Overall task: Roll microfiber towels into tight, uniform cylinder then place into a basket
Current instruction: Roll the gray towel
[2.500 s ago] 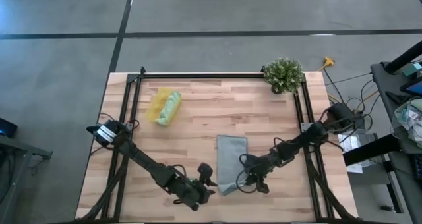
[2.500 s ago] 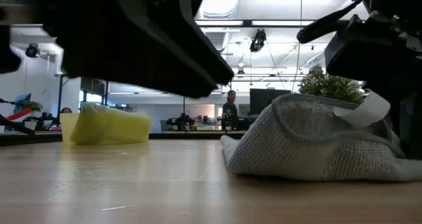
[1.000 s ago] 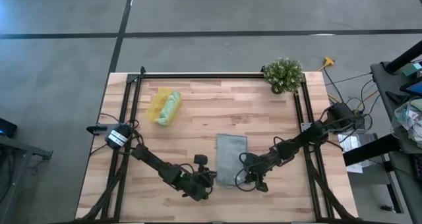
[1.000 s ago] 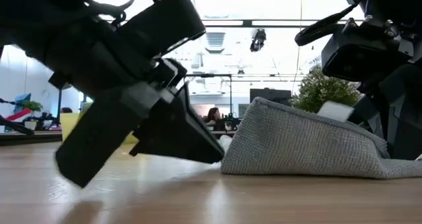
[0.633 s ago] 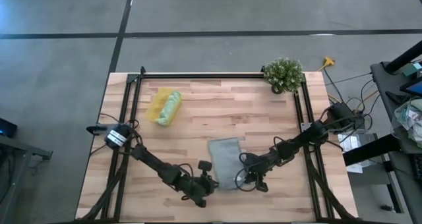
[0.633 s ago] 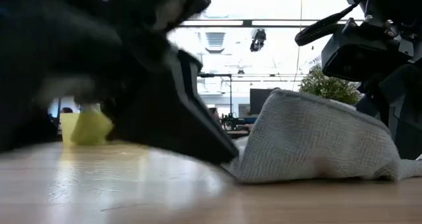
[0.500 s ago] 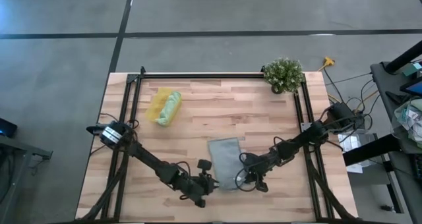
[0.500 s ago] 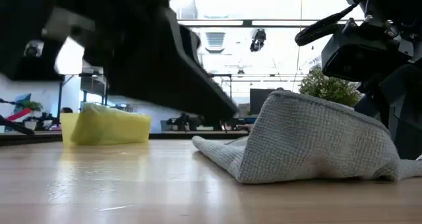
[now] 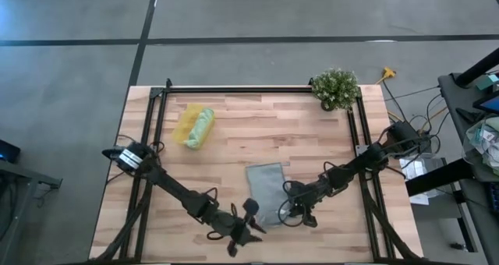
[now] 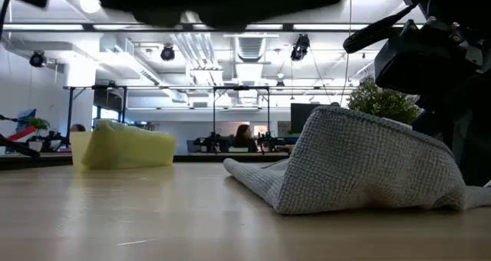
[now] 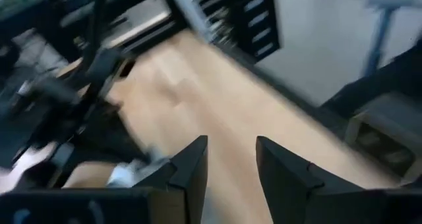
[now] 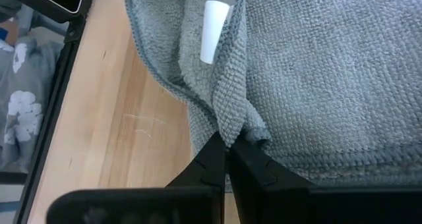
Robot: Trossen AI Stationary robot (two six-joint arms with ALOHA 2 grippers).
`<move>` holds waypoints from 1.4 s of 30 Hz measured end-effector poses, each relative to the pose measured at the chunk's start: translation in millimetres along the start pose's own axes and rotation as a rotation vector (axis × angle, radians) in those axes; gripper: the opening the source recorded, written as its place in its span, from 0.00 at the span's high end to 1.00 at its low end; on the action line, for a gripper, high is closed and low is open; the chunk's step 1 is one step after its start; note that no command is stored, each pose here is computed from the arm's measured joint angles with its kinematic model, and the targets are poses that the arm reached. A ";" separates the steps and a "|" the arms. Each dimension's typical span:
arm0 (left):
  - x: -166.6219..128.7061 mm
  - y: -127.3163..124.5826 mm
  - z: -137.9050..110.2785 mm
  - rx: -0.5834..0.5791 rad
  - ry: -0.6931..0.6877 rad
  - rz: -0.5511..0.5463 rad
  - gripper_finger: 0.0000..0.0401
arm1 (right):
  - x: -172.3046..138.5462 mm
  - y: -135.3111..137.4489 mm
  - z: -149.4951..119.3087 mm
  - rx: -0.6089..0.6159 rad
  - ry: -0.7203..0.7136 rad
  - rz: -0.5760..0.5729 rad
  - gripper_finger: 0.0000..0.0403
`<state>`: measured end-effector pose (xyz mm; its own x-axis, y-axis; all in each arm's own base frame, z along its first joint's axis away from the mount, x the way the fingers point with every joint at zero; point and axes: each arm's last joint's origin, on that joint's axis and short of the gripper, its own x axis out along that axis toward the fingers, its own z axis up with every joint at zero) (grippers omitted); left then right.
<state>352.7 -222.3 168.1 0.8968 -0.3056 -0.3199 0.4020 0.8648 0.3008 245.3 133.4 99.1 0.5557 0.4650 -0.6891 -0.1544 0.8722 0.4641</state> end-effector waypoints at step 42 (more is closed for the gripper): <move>10.1 17.2 -13.0 -0.159 0.283 0.055 0.72 | -27.0 14.8 16.3 -0.082 -0.092 0.050 0.98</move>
<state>366.3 -205.4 158.4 0.8207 -0.1533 -0.5504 0.3006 0.9351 0.1879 241.4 131.3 133.6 0.6175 0.4959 -0.6106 -0.2483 0.8594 0.4469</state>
